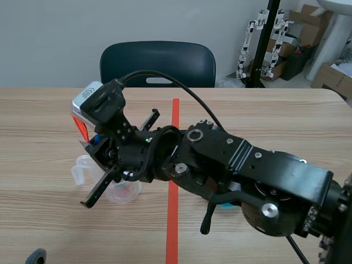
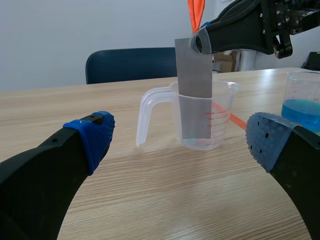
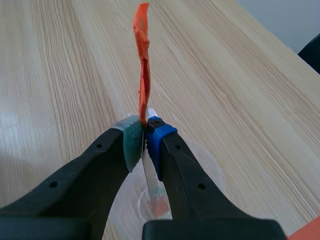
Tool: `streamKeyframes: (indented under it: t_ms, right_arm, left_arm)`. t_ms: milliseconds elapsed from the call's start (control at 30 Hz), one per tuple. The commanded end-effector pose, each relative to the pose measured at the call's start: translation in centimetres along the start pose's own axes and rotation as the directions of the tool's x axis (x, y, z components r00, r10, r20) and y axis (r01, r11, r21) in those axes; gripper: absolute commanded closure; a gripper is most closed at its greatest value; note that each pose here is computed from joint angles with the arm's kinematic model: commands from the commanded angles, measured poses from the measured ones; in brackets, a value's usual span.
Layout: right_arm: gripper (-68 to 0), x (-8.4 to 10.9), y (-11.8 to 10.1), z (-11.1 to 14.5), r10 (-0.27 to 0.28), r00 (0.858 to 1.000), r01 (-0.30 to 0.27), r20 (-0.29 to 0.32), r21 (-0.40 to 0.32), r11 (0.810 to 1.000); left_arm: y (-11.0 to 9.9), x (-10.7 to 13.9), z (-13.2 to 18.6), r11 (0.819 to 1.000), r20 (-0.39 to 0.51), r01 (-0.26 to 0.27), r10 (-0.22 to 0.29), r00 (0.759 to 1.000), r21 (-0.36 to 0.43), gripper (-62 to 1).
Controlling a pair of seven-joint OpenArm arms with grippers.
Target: Do the redox reaction experiment. lift the metal plate out of the left beaker
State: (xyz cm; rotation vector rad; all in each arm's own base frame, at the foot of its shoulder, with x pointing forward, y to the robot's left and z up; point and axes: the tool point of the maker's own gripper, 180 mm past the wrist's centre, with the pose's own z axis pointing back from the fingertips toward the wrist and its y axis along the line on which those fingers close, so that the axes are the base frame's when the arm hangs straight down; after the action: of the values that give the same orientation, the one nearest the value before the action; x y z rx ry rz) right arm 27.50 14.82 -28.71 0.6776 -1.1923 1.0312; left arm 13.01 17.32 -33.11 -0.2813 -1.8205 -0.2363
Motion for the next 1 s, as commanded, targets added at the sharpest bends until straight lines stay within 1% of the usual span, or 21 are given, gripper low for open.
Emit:
streamKeyframes:
  t_ms: [0,33,133,233,400,500,667,733,833,967]
  right_arm:
    - [-0.4,1.4,-0.4,0.2,-0.013,0.999,0.012,0.037,0.011,1.000]
    - [-0.4,1.5,-0.4,0.3,-0.023,0.999,0.022,0.042,0.023,0.999]
    - [-0.4,2.2,-0.6,0.8,-0.025,0.998,0.023,0.060,0.038,0.999]
    - [-0.4,3.1,-1.2,1.4,-0.011,0.996,0.008,0.083,0.037,0.999]
    - [-0.4,5.4,-2.1,2.6,0.020,0.991,-0.022,0.133,0.014,1.000]
    - [-0.4,6.7,-2.6,3.2,0.035,0.988,-0.036,0.147,-0.001,0.999]
    - [-0.4,8.9,-3.1,4.0,0.024,0.987,-0.023,0.158,-0.010,1.000]
    - [-0.4,9.7,-2.9,4.3,0.022,0.988,-0.025,0.154,0.015,1.000]
    - [-0.4,10.9,-2.9,4.7,0.006,0.990,-0.010,0.144,0.030,0.999]
    - [-0.4,12.5,-3.2,5.4,-0.017,0.989,0.011,0.149,0.042,0.999]
  left_arm:
    - [0.2,1.0,0.0,1.000,0.052,0.001,-0.002,0.999,0.012,-55.1]
    - [0.2,1.0,0.0,1.000,0.052,0.001,-0.002,0.999,0.012,-55.1]
    - [0.2,1.0,0.0,1.000,0.052,0.001,-0.002,0.999,0.012,-55.1]
    - [0.2,1.0,0.0,1.000,0.052,0.001,-0.002,0.999,0.012,-55.1]
    - [0.2,1.0,0.0,1.000,0.052,0.001,-0.002,0.999,0.012,-55.1]
    - [0.2,1.0,0.0,1.000,0.052,0.001,-0.002,0.999,0.012,-55.1]
    - [0.2,1.0,0.0,1.000,0.052,0.001,-0.002,0.999,0.012,-55.1]
    - [0.2,1.0,0.0,1.000,0.052,0.001,-0.002,0.999,0.012,-55.1]
    - [0.2,1.0,0.0,1.000,0.052,0.001,-0.002,0.999,0.012,-55.1]
    - [0.2,1.0,0.0,1.000,0.052,0.001,-0.002,0.999,0.012,-55.1]
